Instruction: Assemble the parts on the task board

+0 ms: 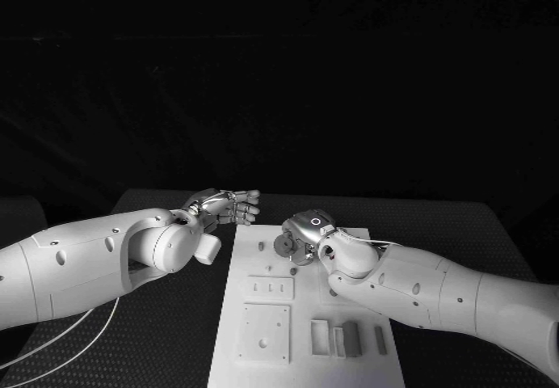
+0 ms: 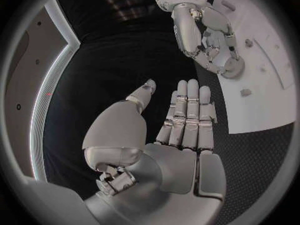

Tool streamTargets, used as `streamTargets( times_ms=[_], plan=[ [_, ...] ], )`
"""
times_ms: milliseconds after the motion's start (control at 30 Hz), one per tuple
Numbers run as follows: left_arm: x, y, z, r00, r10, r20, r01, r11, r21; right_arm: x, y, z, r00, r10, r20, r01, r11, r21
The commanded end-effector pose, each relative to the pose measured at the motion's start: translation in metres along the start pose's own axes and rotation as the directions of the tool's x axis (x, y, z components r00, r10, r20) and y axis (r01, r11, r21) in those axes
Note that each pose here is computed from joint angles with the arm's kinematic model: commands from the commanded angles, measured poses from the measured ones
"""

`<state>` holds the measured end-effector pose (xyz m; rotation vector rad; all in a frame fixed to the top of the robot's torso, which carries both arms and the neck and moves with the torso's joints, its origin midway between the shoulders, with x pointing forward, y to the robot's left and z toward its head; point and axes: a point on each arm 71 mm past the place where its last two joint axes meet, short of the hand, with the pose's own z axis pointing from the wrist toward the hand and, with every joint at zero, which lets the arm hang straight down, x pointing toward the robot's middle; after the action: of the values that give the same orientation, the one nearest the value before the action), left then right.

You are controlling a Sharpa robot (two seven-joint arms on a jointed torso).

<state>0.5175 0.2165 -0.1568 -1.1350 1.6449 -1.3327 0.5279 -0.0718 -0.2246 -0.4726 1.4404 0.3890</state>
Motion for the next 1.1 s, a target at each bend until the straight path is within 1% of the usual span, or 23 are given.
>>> streamTargets(
  times_ms=[33,167,233,300,433,567,833,1000,1100],
  plan=[
    [0.0024,-0.0017,0.0001,1.0,0.001,-0.017,-0.001,1.0,0.009,0.0033,0.003,-0.0005,1.0,-0.006,-0.026,0.006,1.0,-0.007],
    [0.0024,-0.0018,0.0001,1.0,0.002,-0.017,-0.001,1.0,0.009,0.0039,0.0056,0.0004,0.999,0.001,-0.039,-0.002,1.0,-0.012],
    [0.0023,-0.0018,0.0002,1.0,0.002,-0.017,-0.002,1.0,0.008,0.0052,0.0066,0.001,0.998,0.007,-0.058,-0.007,1.0,-0.009],
    [0.0026,-0.0017,0.0002,1.0,0.002,-0.019,-0.002,1.0,0.007,0.0058,0.0072,0.0013,0.998,0.01,-0.067,-0.011,1.0,-0.007],
    [0.003,-0.0016,0.0,1.0,0.001,-0.021,-0.001,1.0,0.006,0.0064,0.0064,0.0015,0.997,0.017,-0.074,-0.017,1.0,0.0],
    [0.0029,-0.0016,-0.0004,1.0,0.001,-0.022,-0.001,1.0,0.005,0.0062,0.0062,0.0017,0.997,0.022,-0.071,-0.022,1.0,0.003],
    [0.0023,-0.0017,-0.0003,1.0,0.001,-0.019,-0.001,1.0,0.006,0.0067,0.0092,0.0018,0.996,0.03,-0.085,-0.031,1.0,-0.004],
    [0.0018,-0.0017,-0.0003,1.0,0.002,-0.017,-0.002,1.0,0.006,0.007,0.0072,0.0014,0.996,0.035,-0.084,-0.035,0.999,0.002],
    [0.0015,-0.0016,-0.0004,1.0,0.002,-0.017,-0.002,1.0,0.006,0.0065,0.0052,0.0009,0.997,0.037,-0.074,-0.036,0.999,0.007]
  ],
)
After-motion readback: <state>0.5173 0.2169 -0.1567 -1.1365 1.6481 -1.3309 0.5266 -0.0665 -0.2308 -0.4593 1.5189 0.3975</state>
